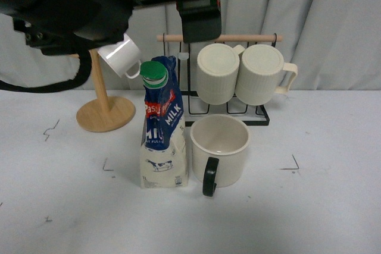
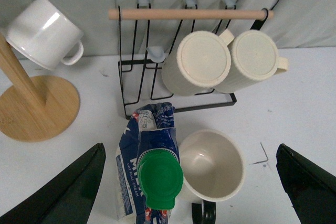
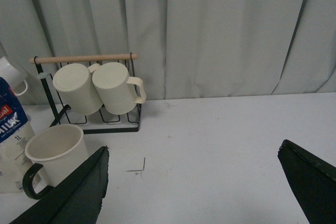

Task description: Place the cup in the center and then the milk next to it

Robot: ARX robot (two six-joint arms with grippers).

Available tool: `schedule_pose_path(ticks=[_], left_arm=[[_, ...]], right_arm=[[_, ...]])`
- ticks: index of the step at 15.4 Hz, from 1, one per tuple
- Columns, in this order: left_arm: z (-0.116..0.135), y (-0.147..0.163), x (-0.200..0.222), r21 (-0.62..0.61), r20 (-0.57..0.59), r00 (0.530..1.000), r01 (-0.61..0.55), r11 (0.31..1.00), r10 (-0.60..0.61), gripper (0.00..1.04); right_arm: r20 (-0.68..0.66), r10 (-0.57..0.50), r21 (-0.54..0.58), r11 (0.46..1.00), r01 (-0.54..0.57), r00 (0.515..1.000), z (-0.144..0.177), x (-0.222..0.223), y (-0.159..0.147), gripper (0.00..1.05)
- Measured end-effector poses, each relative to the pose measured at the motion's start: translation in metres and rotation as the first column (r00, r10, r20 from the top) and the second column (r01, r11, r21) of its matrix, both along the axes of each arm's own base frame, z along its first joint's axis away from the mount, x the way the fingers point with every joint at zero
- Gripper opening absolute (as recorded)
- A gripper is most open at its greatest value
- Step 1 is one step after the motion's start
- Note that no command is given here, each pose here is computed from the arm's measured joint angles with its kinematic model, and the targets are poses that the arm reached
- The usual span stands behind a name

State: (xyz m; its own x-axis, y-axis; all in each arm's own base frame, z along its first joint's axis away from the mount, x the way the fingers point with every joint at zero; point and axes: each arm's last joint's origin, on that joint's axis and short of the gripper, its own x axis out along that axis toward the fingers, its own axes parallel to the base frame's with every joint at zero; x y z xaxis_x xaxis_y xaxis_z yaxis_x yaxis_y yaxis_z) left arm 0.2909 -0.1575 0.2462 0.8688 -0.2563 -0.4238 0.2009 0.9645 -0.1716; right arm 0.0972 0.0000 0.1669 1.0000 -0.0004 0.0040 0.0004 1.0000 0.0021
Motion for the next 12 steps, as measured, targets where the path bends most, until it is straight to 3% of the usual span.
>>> schedule_pose_path(ticks=[3,4,6,7,11,12], left_arm=[[0.029,0.022,-0.019,-0.037,0.068,0.998,-0.009,0.999,0.012,0.98],[0.035,0.034,-0.026,-0.045,0.258,0.960,-0.099,0.994,0.108,0.90],[0.022,0.087,-0.062,-0.003,0.437,0.869,-0.258,0.966,0.233,0.64],[0.016,0.102,-0.074,0.000,0.466,0.847,-0.291,0.957,0.258,0.54],[-0.031,0.128,-0.109,0.054,0.436,0.875,-0.258,0.965,0.210,0.03],[-0.033,0.133,-0.115,0.047,0.452,0.865,-0.266,0.963,0.217,0.02]], right_arm=[[0.000,0.000,0.000,1.000,0.000,1.000,0.000,0.000,0.000,0.98],[0.000,0.000,0.000,1.000,0.000,1.000,0.000,0.000,0.000,0.98],[0.000,0.000,0.000,1.000,0.000,1.000,0.000,0.000,0.000,0.98],[0.000,0.000,0.000,1.000,0.000,1.000,0.000,0.000,0.000,0.98],[0.000,0.000,0.000,1.000,0.000,1.000,0.000,0.000,0.000,0.98],[0.000,0.000,0.000,1.000,0.000,1.000,0.000,0.000,0.000,0.98]])
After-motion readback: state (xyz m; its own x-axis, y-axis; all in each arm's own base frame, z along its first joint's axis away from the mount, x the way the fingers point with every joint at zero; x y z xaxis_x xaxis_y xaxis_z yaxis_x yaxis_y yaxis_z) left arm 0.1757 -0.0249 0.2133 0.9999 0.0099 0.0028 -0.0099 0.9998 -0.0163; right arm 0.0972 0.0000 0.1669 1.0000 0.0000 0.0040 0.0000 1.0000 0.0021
